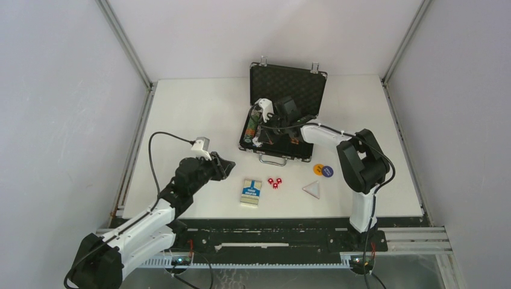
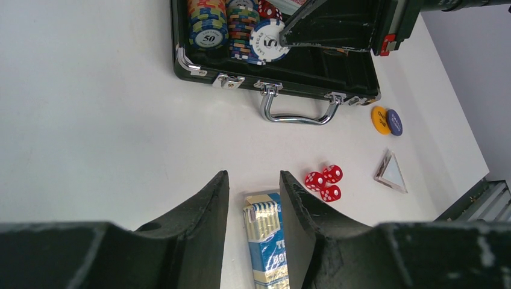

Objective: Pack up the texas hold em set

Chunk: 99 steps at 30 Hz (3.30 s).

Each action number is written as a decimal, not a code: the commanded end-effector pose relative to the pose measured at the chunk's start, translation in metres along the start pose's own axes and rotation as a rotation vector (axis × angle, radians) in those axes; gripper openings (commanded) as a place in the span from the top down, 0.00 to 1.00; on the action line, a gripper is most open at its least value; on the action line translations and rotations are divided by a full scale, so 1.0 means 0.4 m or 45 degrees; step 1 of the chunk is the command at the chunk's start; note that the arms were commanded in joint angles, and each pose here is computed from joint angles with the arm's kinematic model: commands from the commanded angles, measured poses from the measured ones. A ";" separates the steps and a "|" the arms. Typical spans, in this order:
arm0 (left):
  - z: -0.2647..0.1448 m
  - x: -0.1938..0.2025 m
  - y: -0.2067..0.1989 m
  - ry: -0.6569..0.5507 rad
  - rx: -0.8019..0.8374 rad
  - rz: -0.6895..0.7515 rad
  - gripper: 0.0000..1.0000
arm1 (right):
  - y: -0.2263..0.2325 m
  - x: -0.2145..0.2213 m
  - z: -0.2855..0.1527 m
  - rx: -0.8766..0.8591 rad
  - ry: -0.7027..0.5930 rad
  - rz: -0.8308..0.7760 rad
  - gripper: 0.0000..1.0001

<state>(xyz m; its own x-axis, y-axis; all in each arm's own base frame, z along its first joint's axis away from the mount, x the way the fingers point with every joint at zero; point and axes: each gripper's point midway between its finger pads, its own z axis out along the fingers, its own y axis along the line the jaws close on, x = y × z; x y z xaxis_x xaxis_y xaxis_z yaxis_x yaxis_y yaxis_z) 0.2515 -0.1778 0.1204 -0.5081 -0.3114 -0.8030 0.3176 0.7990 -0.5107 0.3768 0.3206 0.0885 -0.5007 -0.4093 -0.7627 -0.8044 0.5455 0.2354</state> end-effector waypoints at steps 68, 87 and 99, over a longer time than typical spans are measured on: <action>0.014 -0.053 -0.030 -0.064 0.053 0.008 0.60 | -0.135 -0.013 0.001 0.349 0.006 -0.184 0.67; 0.020 -0.047 -0.039 -0.043 0.078 -0.003 0.60 | -0.103 -0.100 -0.075 0.346 -0.165 -0.161 0.38; 0.015 -0.051 -0.036 -0.054 0.067 -0.003 0.60 | -0.018 -0.082 -0.148 0.344 -0.195 0.093 0.42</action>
<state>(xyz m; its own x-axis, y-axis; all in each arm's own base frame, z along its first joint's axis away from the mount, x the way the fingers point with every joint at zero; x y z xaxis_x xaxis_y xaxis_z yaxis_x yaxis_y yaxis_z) 0.2521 -0.1820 0.1115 -0.5369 -0.2974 -0.7895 0.3209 0.7935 -0.5171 0.4029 0.2830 0.1122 -0.4542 -0.3620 -0.8140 -0.6775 0.7337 0.0517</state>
